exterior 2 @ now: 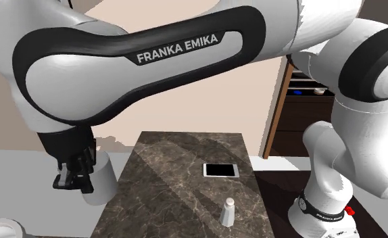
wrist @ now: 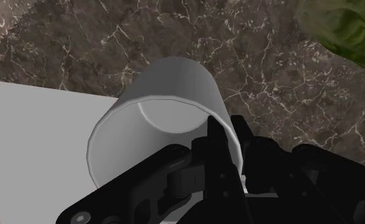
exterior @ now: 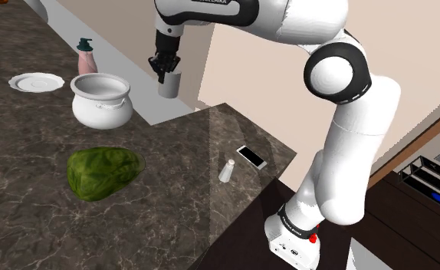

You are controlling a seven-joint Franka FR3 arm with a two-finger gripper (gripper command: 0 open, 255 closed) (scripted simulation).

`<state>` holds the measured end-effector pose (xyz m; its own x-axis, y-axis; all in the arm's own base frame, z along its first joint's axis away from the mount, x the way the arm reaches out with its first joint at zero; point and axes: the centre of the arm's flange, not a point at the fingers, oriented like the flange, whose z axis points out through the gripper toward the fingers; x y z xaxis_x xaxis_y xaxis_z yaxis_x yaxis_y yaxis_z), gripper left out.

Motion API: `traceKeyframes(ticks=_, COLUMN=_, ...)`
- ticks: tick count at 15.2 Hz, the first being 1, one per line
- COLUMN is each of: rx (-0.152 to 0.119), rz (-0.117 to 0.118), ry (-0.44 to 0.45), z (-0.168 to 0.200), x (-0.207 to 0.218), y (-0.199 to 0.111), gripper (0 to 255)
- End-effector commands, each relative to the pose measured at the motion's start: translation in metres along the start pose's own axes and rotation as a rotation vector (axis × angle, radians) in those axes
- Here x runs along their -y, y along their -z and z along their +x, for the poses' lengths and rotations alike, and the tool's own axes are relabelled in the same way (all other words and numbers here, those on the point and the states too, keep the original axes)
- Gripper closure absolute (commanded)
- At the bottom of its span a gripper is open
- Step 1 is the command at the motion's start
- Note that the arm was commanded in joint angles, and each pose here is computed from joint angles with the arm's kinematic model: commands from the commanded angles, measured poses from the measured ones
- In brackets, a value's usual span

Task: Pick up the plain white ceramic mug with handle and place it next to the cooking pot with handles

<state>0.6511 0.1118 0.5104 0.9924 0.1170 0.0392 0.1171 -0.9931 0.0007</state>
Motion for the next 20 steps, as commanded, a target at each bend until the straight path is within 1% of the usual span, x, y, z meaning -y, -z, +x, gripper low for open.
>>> traceKeyframes(ticks=1, rx=0.000, rz=0.001, ry=-0.001, z=0.011, x=0.026, y=0.002, gripper=255)
traceKeyframes(ticks=2, rx=0.000, rz=0.001, ry=-0.001, z=0.019, x=0.043, y=0.002, gripper=255)
traceKeyframes(ticks=20, rx=0.000, rz=0.001, ry=-0.001, z=0.016, x=0.043, y=-0.093, gripper=255)
